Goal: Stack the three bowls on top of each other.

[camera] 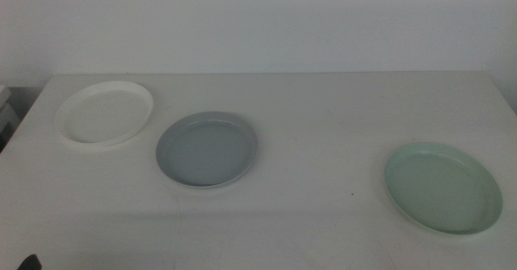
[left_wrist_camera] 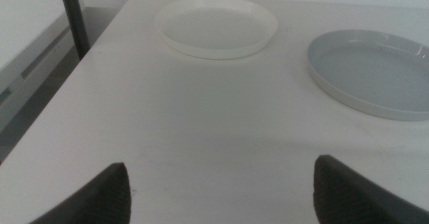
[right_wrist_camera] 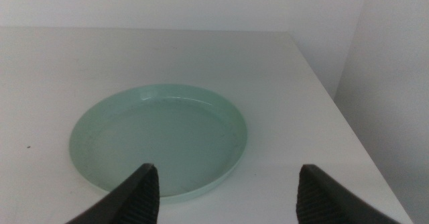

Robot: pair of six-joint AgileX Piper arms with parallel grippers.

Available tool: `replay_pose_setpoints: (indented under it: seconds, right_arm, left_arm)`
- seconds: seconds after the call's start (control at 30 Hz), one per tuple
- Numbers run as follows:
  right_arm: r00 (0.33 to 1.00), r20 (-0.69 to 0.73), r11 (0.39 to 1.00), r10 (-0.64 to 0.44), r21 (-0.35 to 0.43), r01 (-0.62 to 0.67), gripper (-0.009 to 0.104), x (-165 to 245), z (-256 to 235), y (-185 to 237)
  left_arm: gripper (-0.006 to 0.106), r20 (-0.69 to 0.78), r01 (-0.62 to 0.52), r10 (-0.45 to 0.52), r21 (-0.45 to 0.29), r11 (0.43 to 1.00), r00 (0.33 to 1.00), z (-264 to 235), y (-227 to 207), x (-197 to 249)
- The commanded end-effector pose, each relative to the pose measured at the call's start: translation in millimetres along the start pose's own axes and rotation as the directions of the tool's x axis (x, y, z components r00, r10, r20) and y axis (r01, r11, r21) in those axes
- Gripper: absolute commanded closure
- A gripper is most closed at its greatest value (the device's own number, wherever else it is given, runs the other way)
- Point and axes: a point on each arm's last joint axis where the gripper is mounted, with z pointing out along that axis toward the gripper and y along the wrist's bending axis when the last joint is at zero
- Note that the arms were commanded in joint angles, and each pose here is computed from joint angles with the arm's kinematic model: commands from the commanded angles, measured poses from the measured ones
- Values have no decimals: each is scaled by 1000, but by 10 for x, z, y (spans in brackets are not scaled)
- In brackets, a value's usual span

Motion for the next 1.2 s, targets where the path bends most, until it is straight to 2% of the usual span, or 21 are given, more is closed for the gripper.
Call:
replay_pose_setpoints:
  seconds: [0.0, 0.1, 0.2, 0.43, 0.7, 0.9, 1.17]
  right_arm:
    - [993, 116, 1000, -13, 8, 12, 43, -108, -31, -4]
    - [993, 116, 1000, -13, 8, 12, 43, -108, -31, -4]
    - [993, 116, 1000, -13, 8, 12, 43, -108, -31, -4]
    - [993, 116, 1000, -13, 8, 12, 43, -108, -31, -4]
    - [993, 116, 1000, -13, 8, 12, 43, -108, -31, -4]
    - [993, 116, 1000, -13, 8, 12, 43, -108, -31, -4]
    - [993, 116, 1000, -13, 8, 12, 43, -108, -31, -4]
  left_arm:
    - [-4, 64, 17, -17, 3, 1000, 998, 1, -5, -115]
    - [-4, 61, 20, -21, 4, 1000, 998, -14, -21, -289]
    - [-4, 32, 19, -19, 2, 1000, 999, -10, -52, -650]
    - [-4, -147, 16, -15, 2, 1000, 989, 106, -131, -1481]
    - [-4, -331, 18, -14, 10, 1000, 943, 311, -216, -2309]
    - [-4, -386, 18, -13, 10, 1000, 923, 531, -238, -2596]
    - [-4, -422, -6, 1, -11, 1000, 907, 880, -203, -2558]
